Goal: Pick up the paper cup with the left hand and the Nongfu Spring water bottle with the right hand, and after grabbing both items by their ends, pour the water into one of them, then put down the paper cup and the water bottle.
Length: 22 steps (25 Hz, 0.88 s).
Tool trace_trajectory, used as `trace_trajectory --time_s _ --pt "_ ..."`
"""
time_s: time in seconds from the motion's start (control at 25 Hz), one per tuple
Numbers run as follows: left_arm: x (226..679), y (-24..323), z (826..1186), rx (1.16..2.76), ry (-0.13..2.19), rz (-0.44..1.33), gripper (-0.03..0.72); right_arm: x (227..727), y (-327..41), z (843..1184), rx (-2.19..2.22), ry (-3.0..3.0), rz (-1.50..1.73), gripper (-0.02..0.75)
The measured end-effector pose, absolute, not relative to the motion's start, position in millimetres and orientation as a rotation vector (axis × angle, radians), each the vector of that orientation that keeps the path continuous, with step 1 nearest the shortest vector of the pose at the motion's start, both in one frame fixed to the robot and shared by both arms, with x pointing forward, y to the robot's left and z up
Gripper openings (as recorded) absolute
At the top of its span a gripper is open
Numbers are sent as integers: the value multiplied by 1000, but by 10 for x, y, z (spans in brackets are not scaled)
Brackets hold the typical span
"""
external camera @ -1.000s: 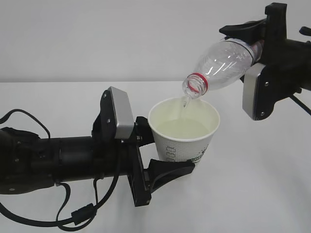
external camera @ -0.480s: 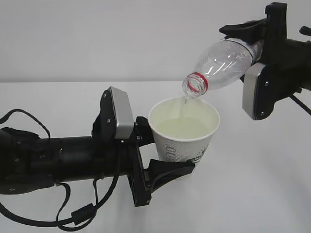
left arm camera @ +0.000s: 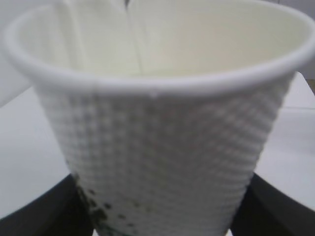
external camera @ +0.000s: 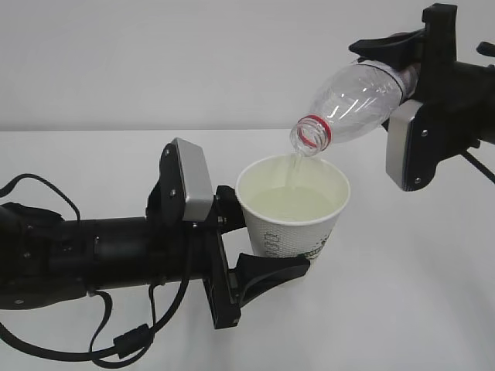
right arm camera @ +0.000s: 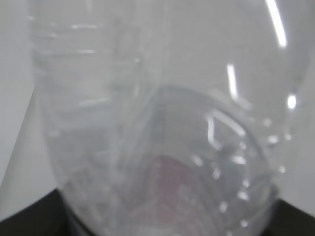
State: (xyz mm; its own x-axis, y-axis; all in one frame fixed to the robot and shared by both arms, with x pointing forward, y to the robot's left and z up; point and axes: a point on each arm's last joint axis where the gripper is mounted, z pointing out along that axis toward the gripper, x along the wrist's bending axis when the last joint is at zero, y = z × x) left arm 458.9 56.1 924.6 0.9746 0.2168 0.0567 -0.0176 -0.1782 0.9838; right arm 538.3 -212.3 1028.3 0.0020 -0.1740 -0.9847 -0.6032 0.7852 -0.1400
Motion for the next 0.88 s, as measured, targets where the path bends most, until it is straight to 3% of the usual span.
trace_trajectory --time_s 0.88 --pt "4585 557 9246 1740 148 209 528 5380 -2124 10288 -643 1559 376 458"
